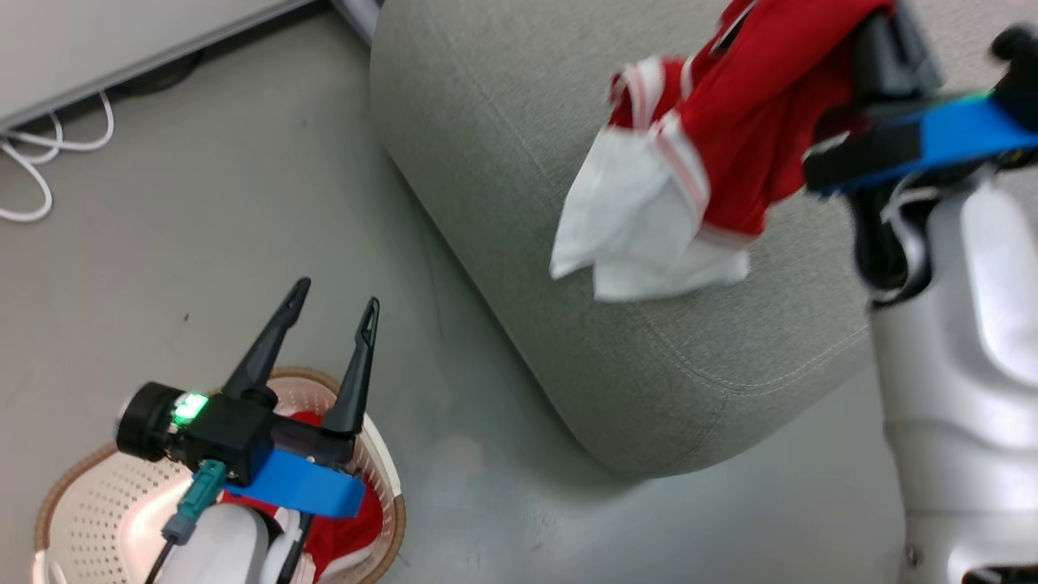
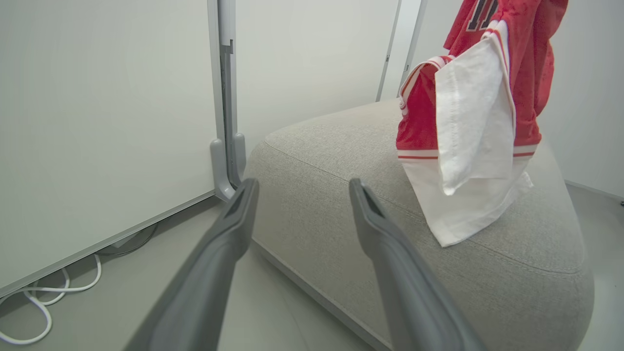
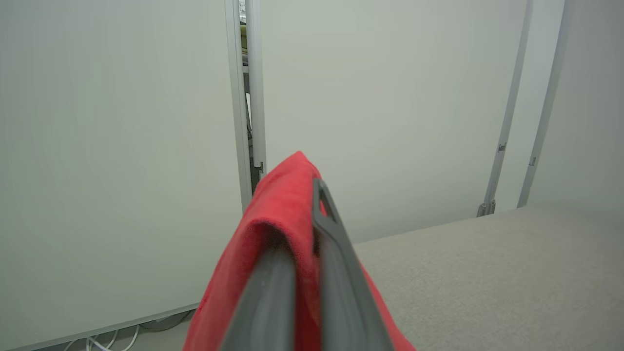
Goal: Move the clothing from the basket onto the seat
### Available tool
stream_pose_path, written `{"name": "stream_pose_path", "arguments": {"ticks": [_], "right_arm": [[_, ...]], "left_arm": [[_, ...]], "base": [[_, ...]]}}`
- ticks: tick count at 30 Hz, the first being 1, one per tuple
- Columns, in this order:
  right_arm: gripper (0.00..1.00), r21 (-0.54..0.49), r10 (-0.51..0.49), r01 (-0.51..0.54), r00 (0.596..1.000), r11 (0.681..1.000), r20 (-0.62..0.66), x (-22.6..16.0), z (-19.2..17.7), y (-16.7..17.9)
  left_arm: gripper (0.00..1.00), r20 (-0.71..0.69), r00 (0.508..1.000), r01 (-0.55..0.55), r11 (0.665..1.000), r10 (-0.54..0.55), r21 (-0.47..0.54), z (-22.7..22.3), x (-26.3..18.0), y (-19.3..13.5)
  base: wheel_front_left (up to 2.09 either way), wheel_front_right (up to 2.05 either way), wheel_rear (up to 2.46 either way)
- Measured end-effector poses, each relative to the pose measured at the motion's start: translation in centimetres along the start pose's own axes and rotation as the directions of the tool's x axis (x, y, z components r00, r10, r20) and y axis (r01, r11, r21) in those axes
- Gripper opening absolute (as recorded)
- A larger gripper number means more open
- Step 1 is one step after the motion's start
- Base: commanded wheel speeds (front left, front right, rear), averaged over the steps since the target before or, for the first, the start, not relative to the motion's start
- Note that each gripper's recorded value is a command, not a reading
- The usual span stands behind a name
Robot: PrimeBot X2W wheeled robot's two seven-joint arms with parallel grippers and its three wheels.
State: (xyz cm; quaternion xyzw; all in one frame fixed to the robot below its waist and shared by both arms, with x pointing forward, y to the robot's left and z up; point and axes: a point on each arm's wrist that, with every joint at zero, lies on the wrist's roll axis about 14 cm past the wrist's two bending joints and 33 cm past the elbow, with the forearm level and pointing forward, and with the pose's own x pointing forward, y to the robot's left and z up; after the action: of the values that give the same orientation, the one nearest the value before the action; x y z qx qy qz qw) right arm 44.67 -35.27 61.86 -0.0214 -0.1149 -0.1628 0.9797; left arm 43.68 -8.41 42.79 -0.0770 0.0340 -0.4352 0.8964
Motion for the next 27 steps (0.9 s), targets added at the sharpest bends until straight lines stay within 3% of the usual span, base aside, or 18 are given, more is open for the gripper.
{"name": "stream_pose_path", "arguments": {"ticks": [14, 21, 27], "right_arm": [[0.0, -0.147, -0.198, 0.216, 0.972, 0.965, 0.128, 11.0, 1.8, -5.4], [0.0, -0.153, -0.289, 0.289, 0.957, 0.945, 0.023, 12.1, -5.2, -7.0], [0.0, -0.168, -0.343, 0.319, 0.928, 0.933, -0.143, 10.2, -13.3, -7.4]], "left_arm": [[1.0, 0.008, 0.997, -0.074, 0.997, 0.073, 0.013, -3.0, 0.1, 6.5], [1.0, -0.021, 0.993, -0.116, 0.993, 0.116, 0.017, -5.0, -1.1, 8.7], [1.0, -0.042, 0.987, -0.153, 0.988, 0.154, 0.021, -6.0, -2.2, 10.0]], "base": [[0.0, 0.0, 0.0], [0.0, 0.0, 0.0], [0.0, 0.0, 0.0]]}}
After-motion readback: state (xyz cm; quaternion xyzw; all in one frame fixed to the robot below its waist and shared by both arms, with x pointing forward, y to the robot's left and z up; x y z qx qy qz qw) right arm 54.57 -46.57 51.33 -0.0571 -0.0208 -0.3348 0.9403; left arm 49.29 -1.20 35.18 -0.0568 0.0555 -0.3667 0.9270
